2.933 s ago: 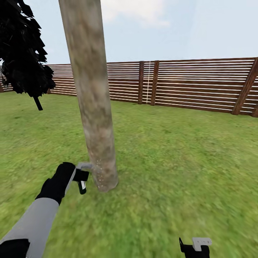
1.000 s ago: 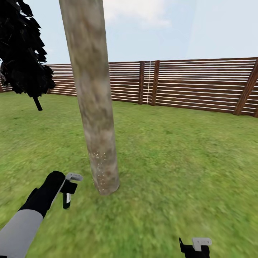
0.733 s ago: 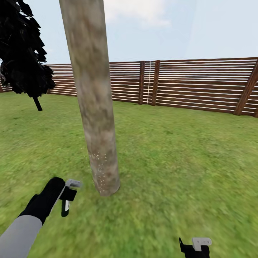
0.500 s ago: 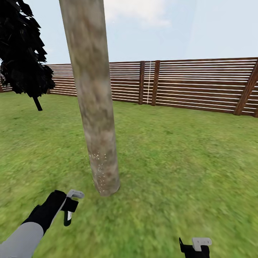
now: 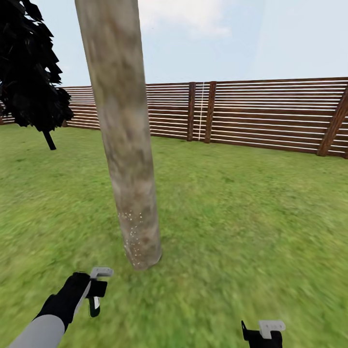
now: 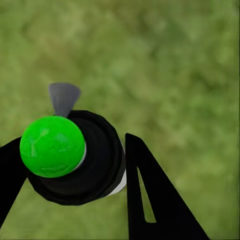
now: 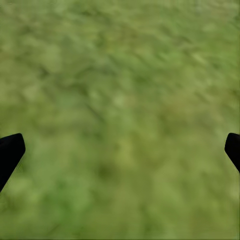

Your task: In the garden, pick up the pesticide atomizer on the floor and spray pesticide onto both trees until each tree trunk is fully covered.

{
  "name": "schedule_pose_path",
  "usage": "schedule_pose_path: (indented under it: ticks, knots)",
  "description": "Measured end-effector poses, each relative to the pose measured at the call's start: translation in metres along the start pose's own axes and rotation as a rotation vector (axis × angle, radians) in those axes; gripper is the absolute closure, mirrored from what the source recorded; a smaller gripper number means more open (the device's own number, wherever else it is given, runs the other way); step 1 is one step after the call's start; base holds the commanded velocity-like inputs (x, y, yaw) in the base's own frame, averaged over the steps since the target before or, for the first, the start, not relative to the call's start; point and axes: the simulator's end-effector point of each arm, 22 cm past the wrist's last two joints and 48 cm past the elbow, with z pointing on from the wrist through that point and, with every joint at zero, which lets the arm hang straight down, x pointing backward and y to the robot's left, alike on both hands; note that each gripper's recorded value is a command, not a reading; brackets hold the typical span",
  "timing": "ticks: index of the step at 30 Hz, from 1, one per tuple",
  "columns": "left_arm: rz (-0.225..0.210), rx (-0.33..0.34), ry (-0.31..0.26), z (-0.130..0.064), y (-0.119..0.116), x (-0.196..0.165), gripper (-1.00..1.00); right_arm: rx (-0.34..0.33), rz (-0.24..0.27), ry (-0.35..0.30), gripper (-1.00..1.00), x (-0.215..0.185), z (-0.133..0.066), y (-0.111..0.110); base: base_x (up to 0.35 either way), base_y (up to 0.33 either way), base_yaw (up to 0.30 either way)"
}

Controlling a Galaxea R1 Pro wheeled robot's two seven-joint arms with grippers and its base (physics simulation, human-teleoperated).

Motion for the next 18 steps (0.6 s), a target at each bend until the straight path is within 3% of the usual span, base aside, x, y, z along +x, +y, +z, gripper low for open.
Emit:
schedule_pose_path:
  ticks: [2,6,12,18]
  knots:
    - [-0.005,-0.018,0.002,0.002,0.004,0.004,1.00,0.000,0.000,-0.001,-1.00,0.000,0.000,0.000,0.176,0.000,0.000]
    - [-0.012,-0.123,0.007,0.002,0.026,0.008,1.00,-0.001,0.000,0.001,-1.00,0.000,0.000,0.001,0.019,0.000,0.151]
    - [-0.012,-0.088,0.040,0.009,0.003,0.022,1.00,-0.002,-0.001,0.004,-1.00,0.002,0.000,0.001,0.001,-0.041,0.249]
    - [-0.009,-0.094,0.023,0.007,0.000,0.014,1.00,0.001,-0.002,0.004,-1.00,0.002,0.000,-0.001,-0.079,-0.245,0.028]
